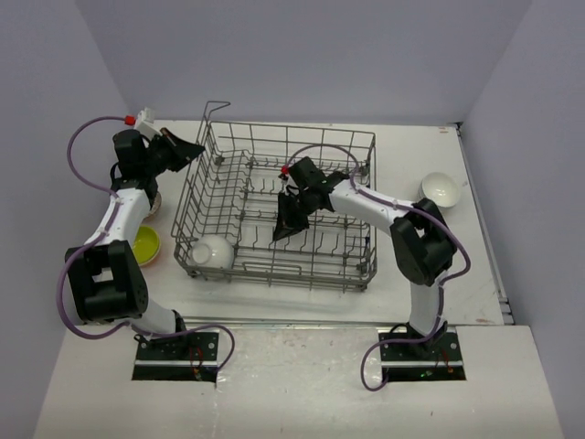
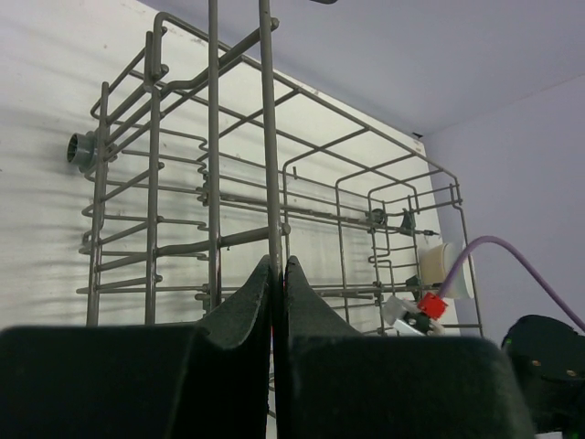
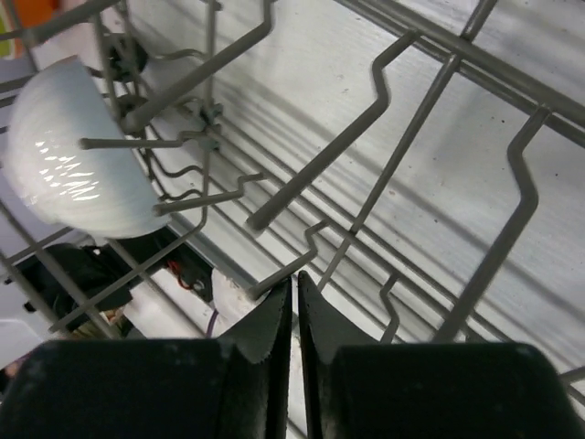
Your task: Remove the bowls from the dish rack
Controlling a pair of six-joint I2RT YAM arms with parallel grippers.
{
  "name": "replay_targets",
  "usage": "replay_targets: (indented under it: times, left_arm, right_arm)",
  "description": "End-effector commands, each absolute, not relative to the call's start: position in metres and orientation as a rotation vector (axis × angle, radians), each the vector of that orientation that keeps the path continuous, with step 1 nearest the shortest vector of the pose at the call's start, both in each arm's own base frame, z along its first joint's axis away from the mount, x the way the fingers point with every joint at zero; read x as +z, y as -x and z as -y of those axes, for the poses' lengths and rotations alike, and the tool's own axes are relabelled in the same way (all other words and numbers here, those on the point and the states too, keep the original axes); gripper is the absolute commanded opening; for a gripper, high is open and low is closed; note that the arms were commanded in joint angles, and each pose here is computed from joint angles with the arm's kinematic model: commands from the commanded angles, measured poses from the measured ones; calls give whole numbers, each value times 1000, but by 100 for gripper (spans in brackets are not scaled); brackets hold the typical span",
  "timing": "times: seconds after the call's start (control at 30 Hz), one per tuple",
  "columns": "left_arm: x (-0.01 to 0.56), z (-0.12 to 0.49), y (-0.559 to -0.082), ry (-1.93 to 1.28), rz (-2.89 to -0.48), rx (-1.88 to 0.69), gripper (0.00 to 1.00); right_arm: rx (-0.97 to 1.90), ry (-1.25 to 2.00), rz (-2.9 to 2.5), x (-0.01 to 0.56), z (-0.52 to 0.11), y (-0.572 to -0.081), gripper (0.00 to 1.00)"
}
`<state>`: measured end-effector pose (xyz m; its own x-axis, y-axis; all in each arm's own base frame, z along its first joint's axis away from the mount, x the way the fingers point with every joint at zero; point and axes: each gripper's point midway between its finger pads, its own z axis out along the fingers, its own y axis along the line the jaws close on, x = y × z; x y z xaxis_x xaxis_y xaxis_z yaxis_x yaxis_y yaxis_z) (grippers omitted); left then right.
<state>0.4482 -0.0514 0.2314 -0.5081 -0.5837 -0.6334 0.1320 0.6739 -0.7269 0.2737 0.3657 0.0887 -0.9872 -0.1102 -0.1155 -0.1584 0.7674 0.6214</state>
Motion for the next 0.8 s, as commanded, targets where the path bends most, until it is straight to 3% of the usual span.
replay_targets:
  times: [0.0,0.13,0.4,0.77]
  left_arm:
    - [141,78,-399,423,-2245,-1041,0]
    - [139,79,-399,427,-2246,-1047,0]
    - [145,85,-403,431,-2224,-1071,0]
    - [148,90,-402,439,-2220,-1082,0]
  right_arm:
    - [910,154,-2599,138,-337,-338,8]
    - [933,237,-2488,199,-331,-321,28]
    - [1083,525,-2482,238,-372,-273,52]
    - [1147,667,-2580,212,-430,-250,52]
